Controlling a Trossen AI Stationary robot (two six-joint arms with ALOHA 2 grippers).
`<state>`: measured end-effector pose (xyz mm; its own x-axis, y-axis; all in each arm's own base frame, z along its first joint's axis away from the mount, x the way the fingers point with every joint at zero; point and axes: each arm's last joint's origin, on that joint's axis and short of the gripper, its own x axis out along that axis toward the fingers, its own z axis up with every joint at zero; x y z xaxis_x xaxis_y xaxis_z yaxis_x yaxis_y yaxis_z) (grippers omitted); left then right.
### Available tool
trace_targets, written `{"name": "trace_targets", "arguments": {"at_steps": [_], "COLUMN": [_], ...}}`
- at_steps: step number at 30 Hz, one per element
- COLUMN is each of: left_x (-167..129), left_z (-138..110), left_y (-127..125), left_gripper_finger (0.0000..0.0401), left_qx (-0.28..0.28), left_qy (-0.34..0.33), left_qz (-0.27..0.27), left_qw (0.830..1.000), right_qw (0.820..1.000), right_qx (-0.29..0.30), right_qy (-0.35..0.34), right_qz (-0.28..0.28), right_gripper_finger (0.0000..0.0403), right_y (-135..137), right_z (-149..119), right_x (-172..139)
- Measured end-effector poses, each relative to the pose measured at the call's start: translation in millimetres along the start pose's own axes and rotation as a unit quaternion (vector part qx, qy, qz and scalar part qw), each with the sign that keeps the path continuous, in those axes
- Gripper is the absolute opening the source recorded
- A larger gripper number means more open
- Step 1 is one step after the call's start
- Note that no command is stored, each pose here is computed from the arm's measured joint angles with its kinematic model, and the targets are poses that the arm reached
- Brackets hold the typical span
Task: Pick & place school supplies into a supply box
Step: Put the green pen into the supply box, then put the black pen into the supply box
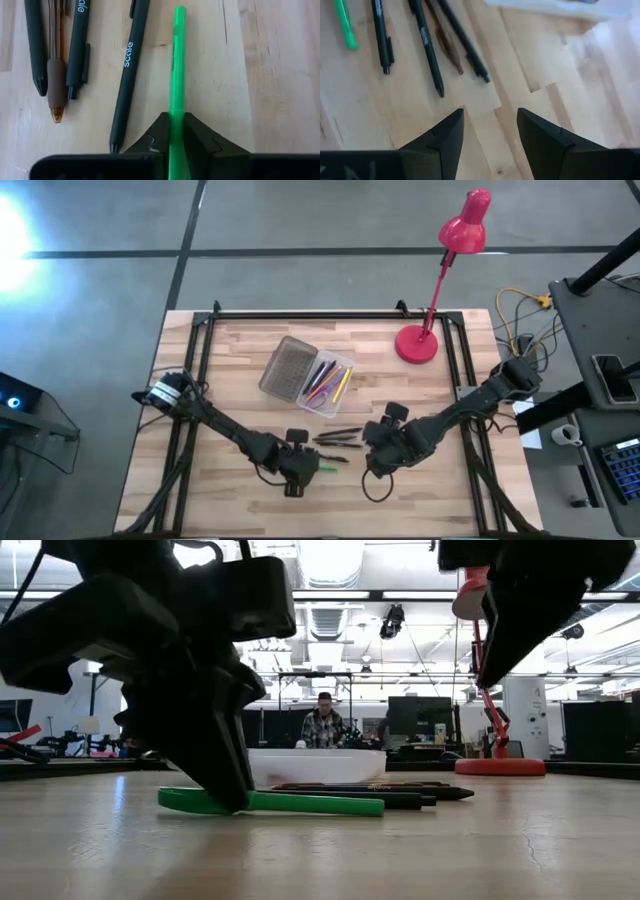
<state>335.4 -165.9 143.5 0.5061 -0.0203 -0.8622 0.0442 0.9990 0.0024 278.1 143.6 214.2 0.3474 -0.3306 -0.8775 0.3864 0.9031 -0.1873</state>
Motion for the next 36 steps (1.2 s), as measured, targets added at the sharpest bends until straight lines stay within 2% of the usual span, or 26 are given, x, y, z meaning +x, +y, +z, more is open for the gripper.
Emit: {"name": "trace_targets", "arguments": {"at_steps": [4,6,8,11,15,18,21,23,27,30,33,36], "left_x": [-14.0,-29.9,-48.9,-68.2,-88.6,-84.7,-73.1,-69.2,-54.0,-59.4,-69.5,-84.0], "left_z": [4.6,13.4,23.7,28.4,33.4,29.2,21.3,18.9,5.0,9.6,19.8,29.9], "left_y": [4.5,10.1,22.2,51.9,98.4,138.7,176.8,196.2,209.9,210.0,199.9,179.6], "left_gripper_finger": [0.0018,0.0018,0.0018,0.0017,0.0016,0.0016,0.0009,0.0002,0.0001,0.0000,0.0000,0.0000], "left_qx": [-0.054,-0.104,-0.179,-0.312,-0.442,-0.506,-0.555,-0.576,-0.590,-0.566,-0.512,-0.419], "left_qy": [-0.005,-0.030,-0.065,-0.108,-0.202,-0.247,-0.273,-0.282,-0.243,-0.256,-0.267,-0.268], "left_qz": [-0.022,-0.032,-0.035,-0.004,0.018,0.024,0.020,0.005,0.032,0.031,0.023,-0.026], "left_qw": [0.998,0.994,0.981,0.944,0.874,0.826,0.786,0.767,0.769,0.783,0.816,0.867], "right_qw": [0.999,0.998,0.994,0.978,0.952,0.938,0.934,0.934,0.934,0.937,0.955,0.980], "right_qx": [0.036,0.067,0.110,0.202,0.302,0.341,0.350,0.351,0.349,0.344,0.291,0.195], "right_qy": [-0.021,-0.018,-0.017,-0.018,-0.031,-0.038,-0.041,-0.042,-0.041,-0.044,-0.046,-0.029], "right_qz": [0.003,-0.007,-0.018,-0.039,-0.049,-0.053,-0.054,-0.054,-0.056,-0.052,-0.039,0.023], "right_gripper_finger": [0.0175,0.0176,0.0175,0.0176,0.0176,0.0176,0.0176,0.0176,0.0176,0.0176,0.0176,0.0176], "right_y": [-6.0,-12.0,-19.7,-31.7,-43.5,-49.4,-51.1,-51.5,-50.7,-49.9,-46.6,-37.3], "right_z": [-1.0,-3.0,-5.5,-11.1,-19.3,-24.3,-28.3,-29.0,-29.5,-28.2,-26.8,-21.8], "right_x": [-15.3,-19.7,-24.6,-31.2,-33.3,-31.8,-28.5,-27.8,-25.9,-26.6,-25.0,-20.5]}}
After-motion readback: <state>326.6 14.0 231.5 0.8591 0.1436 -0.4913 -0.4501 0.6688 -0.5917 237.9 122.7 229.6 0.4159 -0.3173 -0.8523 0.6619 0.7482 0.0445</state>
